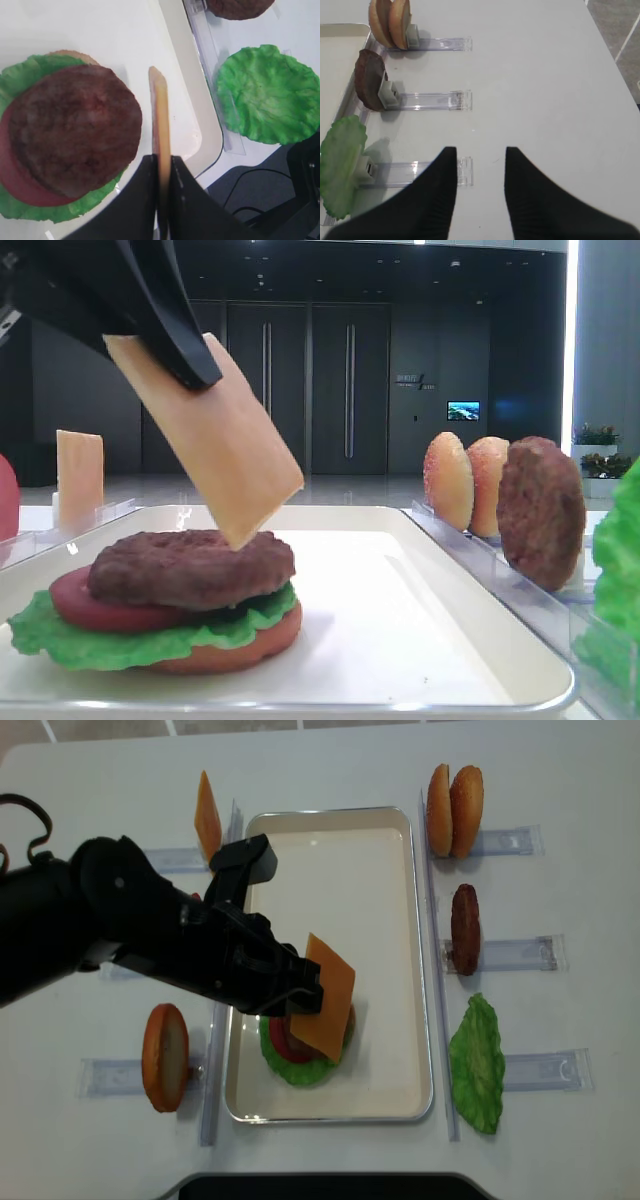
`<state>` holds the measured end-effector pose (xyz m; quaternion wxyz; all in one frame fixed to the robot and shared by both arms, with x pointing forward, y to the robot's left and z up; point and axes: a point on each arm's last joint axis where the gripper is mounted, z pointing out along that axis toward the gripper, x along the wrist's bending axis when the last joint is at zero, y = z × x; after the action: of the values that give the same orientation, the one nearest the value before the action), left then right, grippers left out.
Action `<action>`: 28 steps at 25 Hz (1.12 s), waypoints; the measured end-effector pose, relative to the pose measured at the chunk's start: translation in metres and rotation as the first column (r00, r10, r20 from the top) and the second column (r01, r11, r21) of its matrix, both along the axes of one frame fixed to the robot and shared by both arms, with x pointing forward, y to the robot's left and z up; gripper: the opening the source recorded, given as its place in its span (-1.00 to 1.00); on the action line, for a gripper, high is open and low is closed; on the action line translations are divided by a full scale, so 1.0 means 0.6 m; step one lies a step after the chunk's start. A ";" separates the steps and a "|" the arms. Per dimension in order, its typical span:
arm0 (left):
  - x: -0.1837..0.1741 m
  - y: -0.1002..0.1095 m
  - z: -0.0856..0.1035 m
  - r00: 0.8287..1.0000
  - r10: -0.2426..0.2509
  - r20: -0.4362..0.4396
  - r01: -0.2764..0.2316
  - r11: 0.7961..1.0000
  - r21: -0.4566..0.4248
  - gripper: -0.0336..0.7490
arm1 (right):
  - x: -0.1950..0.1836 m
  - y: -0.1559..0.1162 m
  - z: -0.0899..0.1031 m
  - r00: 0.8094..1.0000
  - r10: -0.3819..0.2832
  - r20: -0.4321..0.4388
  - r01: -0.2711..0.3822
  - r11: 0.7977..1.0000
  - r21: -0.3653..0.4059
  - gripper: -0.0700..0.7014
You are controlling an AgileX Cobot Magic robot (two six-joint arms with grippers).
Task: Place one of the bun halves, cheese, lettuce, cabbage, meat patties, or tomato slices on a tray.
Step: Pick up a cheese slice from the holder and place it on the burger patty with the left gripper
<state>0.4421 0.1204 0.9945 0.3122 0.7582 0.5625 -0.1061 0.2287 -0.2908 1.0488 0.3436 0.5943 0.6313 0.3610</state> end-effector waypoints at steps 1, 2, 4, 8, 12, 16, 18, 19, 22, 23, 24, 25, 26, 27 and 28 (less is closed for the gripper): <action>0.001 0.000 -0.001 1.000 0.004 0.005 -0.004 1.000 0.000 -0.84 | 0.000 0.000 0.000 1.000 0.000 0.000 0.000 1.000 0.000 -0.22; 0.002 0.001 -0.001 1.000 0.008 0.012 -0.008 1.000 -0.001 -0.84 | 0.000 0.000 0.000 1.000 0.000 0.000 0.000 1.000 0.000 -0.22; 0.006 0.006 -0.001 1.000 0.024 0.015 -0.024 1.000 -0.001 -0.84 | 0.000 0.000 0.000 1.000 0.000 0.000 0.000 1.000 0.000 -0.22; 0.016 0.019 -0.002 0.998 0.058 0.010 -0.058 0.998 0.000 -0.84 | 0.000 0.000 0.000 1.000 0.000 0.000 0.000 1.000 0.000 -0.22; 0.017 0.020 -0.003 0.998 0.060 0.009 -0.060 0.998 0.000 -0.84 | 0.000 0.000 0.000 1.000 0.000 0.000 0.000 1.000 0.000 -0.22; 0.021 0.012 -0.016 0.999 0.037 -0.013 -0.038 0.999 -0.015 -0.84 | 0.000 0.000 0.000 1.000 0.000 0.000 0.000 1.000 0.000 -0.22; 0.023 0.009 -0.023 0.999 0.033 -0.029 -0.034 0.999 -0.020 -0.84 | 0.000 0.000 0.000 1.000 0.000 0.000 0.000 1.000 0.000 -0.22; 0.024 0.008 -0.027 0.999 0.029 -0.034 -0.030 0.999 -0.019 -0.84 | 0.000 0.000 0.000 1.000 0.000 0.000 0.000 1.000 0.000 -0.22; 0.026 0.006 -0.034 0.999 0.027 -0.046 -0.028 1.000 -0.014 -0.84 | 0.000 0.000 0.000 1.000 0.000 0.000 0.000 1.000 0.000 -0.22; 0.026 0.005 -0.036 0.998 0.027 -0.049 -0.027 1.000 -0.013 -0.84 | 0.000 0.000 0.000 1.000 0.000 0.000 0.000 1.000 0.000 -0.22; 0.026 0.005 -0.038 0.998 0.027 -0.052 -0.027 1.000 -0.011 -0.84 | 0.000 0.000 0.000 1.000 0.000 0.000 0.000 1.000 0.000 -0.22; 0.026 0.005 -0.038 0.998 0.025 -0.052 -0.026 1.000 -0.011 -0.84 | 0.000 0.000 0.000 1.000 0.000 0.000 0.000 1.000 0.000 -0.22; 0.026 0.005 -0.038 0.998 0.025 -0.052 -0.026 1.000 -0.011 -0.84 | 0.000 0.000 0.000 1.000 0.000 0.000 0.000 1.000 0.000 -0.22; 0.026 0.005 -0.038 0.998 0.024 -0.053 -0.025 1.000 -0.011 -0.84 | 0.000 0.000 0.000 1.000 0.000 0.000 0.000 1.000 0.000 -0.22; 0.026 0.005 -0.038 0.998 0.023 -0.053 -0.024 1.000 -0.011 -0.84 | 0.000 0.000 0.000 1.000 0.000 0.000 0.000 1.000 0.000 -0.22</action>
<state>0.4576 0.1235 0.9720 0.3027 0.7466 0.5789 -0.1258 0.2287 -0.2908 1.0488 0.3436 0.5943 0.6313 0.3610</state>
